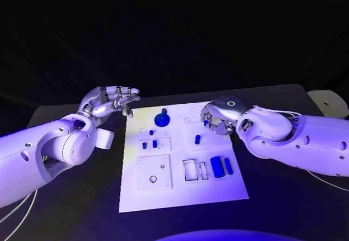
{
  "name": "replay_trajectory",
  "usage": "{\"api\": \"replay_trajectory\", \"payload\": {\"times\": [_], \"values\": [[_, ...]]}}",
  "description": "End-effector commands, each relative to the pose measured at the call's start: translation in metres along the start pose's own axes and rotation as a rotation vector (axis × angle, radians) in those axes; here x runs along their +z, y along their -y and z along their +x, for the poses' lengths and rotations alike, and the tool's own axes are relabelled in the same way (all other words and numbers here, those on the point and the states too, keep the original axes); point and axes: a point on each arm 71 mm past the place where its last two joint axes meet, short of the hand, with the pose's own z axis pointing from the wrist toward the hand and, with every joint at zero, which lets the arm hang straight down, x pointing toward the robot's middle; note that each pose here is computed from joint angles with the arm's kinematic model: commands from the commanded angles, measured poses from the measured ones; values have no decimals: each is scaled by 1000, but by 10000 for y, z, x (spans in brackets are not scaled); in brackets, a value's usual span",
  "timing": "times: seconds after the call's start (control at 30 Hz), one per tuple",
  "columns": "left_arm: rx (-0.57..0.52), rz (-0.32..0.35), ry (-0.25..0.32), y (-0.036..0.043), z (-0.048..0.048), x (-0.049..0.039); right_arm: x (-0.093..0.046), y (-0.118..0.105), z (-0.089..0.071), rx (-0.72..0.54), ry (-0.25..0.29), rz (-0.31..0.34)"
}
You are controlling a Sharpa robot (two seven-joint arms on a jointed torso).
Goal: Assemble the parts on the task board
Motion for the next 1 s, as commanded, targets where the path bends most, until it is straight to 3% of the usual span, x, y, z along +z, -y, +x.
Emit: {"api": "replay_trajectory", "payload": {"times": [0.03, 0.5, 0.63, 1.0], "values": [[-11, 3, -17, 9, 21, 6, -39, -90, -71, 16, 46, -26], [-17, 6, -29, 9, 76, 30, -110, -810, -182, 117, 68, -195], [-18, 6, -33, 7, 99, 43, -95, -986, -137, 146, 53, -229], [-24, 5, -48, 9, 171, 77, -87, -1222, 183, 227, -37, -244]]}}
